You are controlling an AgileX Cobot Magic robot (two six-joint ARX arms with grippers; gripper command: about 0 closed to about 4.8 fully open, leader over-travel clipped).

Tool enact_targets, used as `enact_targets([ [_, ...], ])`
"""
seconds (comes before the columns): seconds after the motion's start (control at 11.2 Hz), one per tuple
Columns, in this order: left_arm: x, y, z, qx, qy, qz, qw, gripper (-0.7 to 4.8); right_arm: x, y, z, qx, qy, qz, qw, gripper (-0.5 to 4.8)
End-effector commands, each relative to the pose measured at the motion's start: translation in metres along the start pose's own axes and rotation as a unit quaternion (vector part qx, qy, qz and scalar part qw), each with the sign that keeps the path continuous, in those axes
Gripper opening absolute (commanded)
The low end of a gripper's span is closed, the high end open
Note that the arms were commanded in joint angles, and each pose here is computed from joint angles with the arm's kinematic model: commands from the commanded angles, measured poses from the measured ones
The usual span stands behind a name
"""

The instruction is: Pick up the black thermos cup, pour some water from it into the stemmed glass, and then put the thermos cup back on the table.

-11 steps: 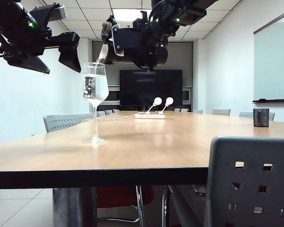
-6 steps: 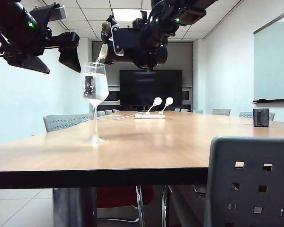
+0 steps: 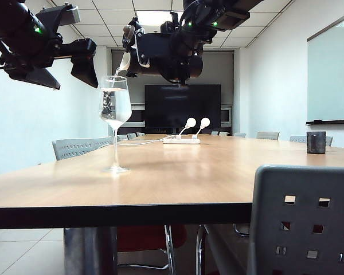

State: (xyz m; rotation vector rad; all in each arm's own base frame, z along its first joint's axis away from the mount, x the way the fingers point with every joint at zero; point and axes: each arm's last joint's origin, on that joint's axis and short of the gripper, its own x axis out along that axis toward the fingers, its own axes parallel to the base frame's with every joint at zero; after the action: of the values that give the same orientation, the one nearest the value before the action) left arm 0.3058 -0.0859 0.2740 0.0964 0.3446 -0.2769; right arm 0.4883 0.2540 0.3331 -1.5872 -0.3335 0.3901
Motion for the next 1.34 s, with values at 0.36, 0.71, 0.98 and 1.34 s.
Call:
enact_targets([
  [0.36, -0.0015, -0.0001, 0.0031, -0.002, -0.01, -0.001, 1.0, 4.79, -0.0065, -0.0223, 0.0004, -0.011, 0.0, -0.056, 0.998, 2.83],
  [0.71, -0.0015, -0.0001, 0.003, -0.002, -0.009, -0.001, 1.0, 4.79, -0.0066, -0.0225, 0.0006, -0.022, 0.0, -0.056, 0.998, 2.83],
  [0.98, -0.0015, 0.0, 0.003, -0.002, -0.009, -0.001, 1.0, 4.79, -0.0074, -0.025, 0.001, -0.025, -0.009, -0.06, 0.998, 2.83],
  [1.34, -0.0015, -0.0001, 0.0024, -0.001, -0.006, -0.001, 1.0, 4.79, -0.0074, -0.0252, 0.001, -0.032, -0.008, -0.06, 0.998, 2.83],
])
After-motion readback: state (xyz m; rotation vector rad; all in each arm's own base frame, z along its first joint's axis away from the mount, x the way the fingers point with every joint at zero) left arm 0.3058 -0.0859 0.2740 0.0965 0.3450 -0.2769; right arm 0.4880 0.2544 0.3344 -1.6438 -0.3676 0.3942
